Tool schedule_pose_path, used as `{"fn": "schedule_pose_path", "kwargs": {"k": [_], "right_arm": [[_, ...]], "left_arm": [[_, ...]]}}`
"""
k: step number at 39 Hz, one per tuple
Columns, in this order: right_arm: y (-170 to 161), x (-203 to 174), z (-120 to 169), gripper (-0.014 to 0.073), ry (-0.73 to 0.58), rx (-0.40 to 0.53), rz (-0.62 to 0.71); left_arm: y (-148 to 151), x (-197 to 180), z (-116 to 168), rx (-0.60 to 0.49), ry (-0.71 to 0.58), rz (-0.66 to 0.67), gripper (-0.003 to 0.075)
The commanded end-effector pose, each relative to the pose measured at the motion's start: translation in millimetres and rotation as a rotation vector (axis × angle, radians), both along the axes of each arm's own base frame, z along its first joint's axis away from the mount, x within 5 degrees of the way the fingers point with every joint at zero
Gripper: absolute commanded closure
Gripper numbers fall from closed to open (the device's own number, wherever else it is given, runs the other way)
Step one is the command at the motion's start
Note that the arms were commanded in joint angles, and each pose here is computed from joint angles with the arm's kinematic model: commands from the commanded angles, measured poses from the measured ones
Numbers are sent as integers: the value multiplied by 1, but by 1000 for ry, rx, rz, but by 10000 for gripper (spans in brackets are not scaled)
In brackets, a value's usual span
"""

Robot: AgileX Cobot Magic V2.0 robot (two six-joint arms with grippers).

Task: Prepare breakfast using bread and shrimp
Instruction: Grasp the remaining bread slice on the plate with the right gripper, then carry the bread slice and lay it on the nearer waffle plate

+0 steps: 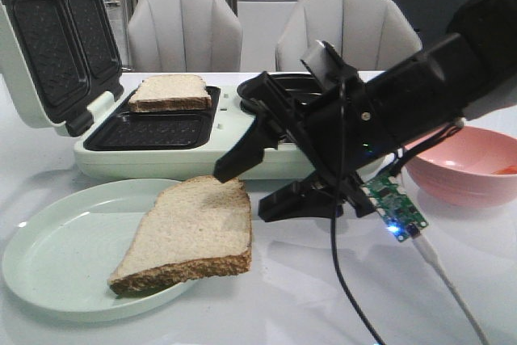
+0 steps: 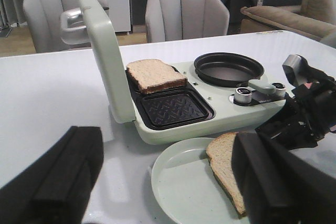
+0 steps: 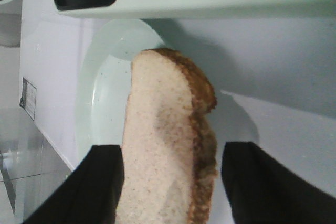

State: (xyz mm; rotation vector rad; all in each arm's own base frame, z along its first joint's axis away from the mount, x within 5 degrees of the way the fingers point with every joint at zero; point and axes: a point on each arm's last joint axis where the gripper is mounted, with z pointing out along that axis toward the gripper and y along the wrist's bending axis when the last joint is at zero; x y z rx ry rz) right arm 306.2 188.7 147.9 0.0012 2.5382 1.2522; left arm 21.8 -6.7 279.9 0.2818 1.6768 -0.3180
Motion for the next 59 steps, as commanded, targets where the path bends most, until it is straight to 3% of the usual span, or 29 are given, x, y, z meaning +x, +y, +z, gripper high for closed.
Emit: {"fn": "schedule_pose_path", "kwargs": {"k": [1, 7, 19, 25, 36, 44, 51, 59], "right_arm": [[11, 3, 22, 85, -56, 69, 25], [17, 3, 16, 98, -44, 63, 37], [16, 4, 15, 458, -45, 59, 29], [16, 3, 28, 457, -78, 77, 28], [26, 14, 94, 457, -264, 202, 88], [35, 44, 132, 457, -411, 214, 36], [44, 69, 133, 457, -444, 215, -9], [59, 98, 113, 457, -429, 235, -5]], "left_arm": [[1, -5, 15, -63, -106, -4, 155], [1, -5, 15, -63, -106, -4, 155], [1, -5, 15, -63, -106, -4, 155], [1, -5, 15, -63, -106, -4, 155], [1, -5, 15, -63, -106, -4, 155], [1, -5, 15, -63, -106, -4, 155], [1, -5, 15, -63, -106, -4, 155], [1, -5, 15, -63, -106, -4, 155]]}}
